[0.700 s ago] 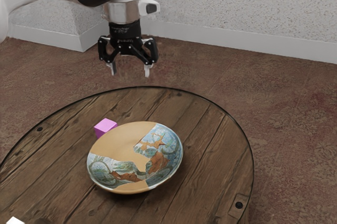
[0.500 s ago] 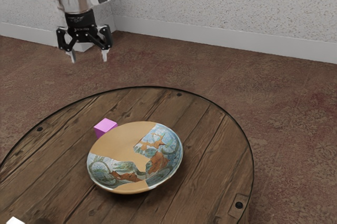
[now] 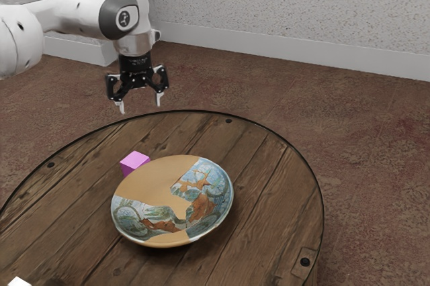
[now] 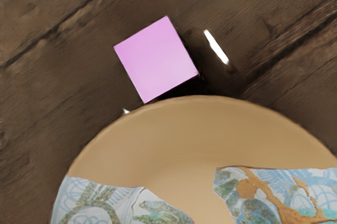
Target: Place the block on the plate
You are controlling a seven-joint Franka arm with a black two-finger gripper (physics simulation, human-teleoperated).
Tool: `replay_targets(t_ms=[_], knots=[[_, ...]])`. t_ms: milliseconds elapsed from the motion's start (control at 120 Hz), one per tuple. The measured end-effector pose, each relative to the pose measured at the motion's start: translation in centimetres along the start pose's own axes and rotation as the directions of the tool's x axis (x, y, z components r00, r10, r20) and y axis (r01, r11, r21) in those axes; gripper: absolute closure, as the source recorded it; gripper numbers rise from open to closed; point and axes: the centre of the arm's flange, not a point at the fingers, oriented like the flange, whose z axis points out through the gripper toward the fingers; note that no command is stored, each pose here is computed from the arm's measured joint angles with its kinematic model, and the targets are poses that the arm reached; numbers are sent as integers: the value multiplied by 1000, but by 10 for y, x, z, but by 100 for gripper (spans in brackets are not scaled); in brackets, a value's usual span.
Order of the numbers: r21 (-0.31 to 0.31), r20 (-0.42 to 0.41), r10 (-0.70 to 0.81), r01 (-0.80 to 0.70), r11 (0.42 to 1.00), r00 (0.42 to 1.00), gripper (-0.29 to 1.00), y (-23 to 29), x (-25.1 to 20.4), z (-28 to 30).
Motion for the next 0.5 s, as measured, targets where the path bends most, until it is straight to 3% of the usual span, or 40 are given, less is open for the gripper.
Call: replay_targets(t_ms=[200, 500], knots=[[-2, 19, -202, 202, 979, 979, 0, 13, 34, 57], [-14, 26, -433, 434, 901, 901, 0, 2, 80, 104]])
